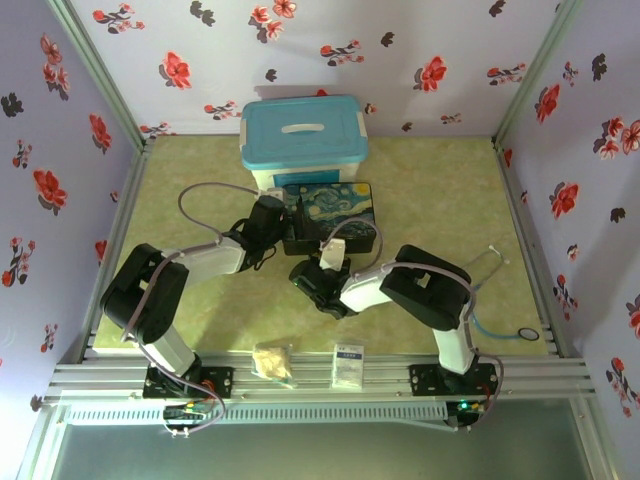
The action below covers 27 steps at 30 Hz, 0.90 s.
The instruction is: Unlock the padlock with the key
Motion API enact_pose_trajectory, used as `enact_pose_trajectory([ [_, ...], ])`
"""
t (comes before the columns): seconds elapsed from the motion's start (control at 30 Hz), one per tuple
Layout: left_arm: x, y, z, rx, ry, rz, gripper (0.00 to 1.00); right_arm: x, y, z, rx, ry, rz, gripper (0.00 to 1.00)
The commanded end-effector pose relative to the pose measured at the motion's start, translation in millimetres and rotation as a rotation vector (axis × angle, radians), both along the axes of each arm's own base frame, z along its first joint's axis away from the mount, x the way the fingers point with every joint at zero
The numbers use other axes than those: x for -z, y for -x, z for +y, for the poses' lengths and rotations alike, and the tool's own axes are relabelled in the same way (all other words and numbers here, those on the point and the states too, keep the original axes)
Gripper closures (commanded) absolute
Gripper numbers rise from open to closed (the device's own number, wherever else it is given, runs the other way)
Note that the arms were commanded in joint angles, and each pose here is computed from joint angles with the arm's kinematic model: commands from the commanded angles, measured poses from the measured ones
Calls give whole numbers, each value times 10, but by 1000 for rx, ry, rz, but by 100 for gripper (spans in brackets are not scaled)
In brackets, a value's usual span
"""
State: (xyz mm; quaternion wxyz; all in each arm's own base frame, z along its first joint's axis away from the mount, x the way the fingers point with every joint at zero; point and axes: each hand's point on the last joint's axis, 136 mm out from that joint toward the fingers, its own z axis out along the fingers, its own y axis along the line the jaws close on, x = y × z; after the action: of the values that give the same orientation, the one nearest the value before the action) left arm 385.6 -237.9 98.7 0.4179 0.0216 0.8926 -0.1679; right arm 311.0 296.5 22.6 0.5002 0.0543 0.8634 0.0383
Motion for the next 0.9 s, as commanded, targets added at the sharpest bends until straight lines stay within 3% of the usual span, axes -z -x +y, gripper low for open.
enact_pose_trajectory([
  [0.0,438,195,273,-5,-154,124,48,-141,-150,-70,82,-41,-135,47],
  [0.17,528,196,274,3,-183,150,53,-207,-212,-62,115,-36,-159,55],
  [0.33,524,192,309,3,-207,150,53,-241,-215,-165,136,-39,-169,60],
  [0.87,535,187,341,-2,-209,159,54,-215,-170,-741,202,-83,-115,64],
])
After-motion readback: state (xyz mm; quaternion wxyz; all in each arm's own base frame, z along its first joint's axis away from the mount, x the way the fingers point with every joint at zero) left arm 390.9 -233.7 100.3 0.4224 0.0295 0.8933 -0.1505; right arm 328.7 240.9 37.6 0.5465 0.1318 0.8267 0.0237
